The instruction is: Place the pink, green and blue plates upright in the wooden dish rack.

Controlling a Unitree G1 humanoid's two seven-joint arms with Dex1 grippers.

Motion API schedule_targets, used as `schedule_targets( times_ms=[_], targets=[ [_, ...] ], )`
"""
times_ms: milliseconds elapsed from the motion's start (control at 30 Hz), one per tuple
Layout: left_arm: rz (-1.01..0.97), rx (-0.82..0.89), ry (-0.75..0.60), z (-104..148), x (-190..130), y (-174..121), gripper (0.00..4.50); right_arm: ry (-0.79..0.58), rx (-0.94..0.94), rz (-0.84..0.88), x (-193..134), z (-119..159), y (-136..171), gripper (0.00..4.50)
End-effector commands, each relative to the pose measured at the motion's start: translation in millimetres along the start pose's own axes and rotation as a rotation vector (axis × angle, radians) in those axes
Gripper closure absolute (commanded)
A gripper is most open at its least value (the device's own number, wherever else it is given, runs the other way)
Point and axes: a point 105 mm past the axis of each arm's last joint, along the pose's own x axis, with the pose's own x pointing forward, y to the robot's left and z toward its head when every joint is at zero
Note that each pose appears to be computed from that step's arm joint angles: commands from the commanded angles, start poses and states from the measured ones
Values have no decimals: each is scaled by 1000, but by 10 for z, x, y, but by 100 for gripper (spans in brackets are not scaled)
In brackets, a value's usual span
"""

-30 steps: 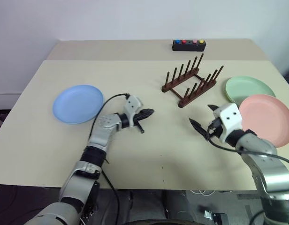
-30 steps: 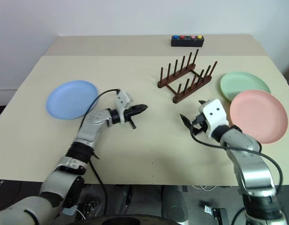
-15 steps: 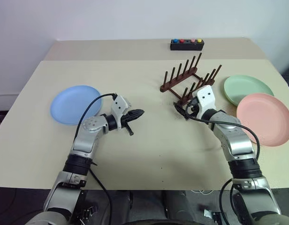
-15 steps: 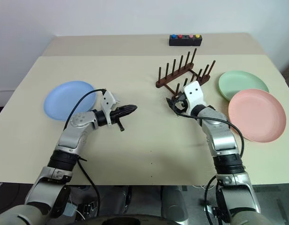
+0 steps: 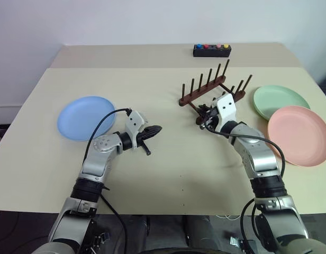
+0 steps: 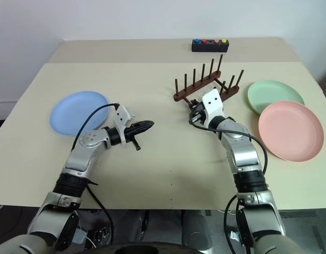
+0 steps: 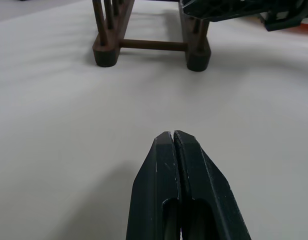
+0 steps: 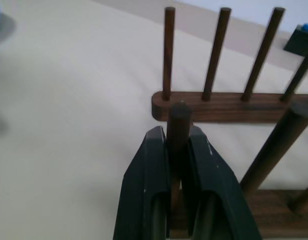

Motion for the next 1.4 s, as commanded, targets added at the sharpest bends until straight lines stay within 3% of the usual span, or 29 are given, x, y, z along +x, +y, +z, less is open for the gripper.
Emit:
schedule_targets(
  times_ms=[33, 267, 333, 433, 567, 667, 933, 1200, 1400],
  targets=[
    [-49, 63, -20, 96, 95, -137, 450, -75, -23, 37, -42, 269, 190, 447],
    [-129, 43, -43, 137, 180, -307, 450, -102, 43, 58, -85, 450, 411, 447],
    [-148, 28, -41, 130, 191, -334, 450, -96, 85, 62, -80, 446, 447, 365],
    [-163, 26, -38, 129, 200, -358, 365, -88, 92, 74, -83, 440, 500, 246],
    [-170, 31, -37, 132, 203, -376, 158, -88, 60, 84, -97, 456, 537, 40],
    [-143, 50, -29, 119, 203, -347, 10, -92, 3, 108, -121, 473, 584, 38],
    [-114, 48, -8, 68, 260, -254, 10, -159, -150, 262, -378, 635, 788, 38],
    [-143, 54, 1, 62, 546, -274, 10, -77, -189, 312, -746, 531, 685, 38],
    [-119, 87, 33, 1, 771, -282, 10, -13, -206, 224, -910, 424, 477, 38]
  ],
)
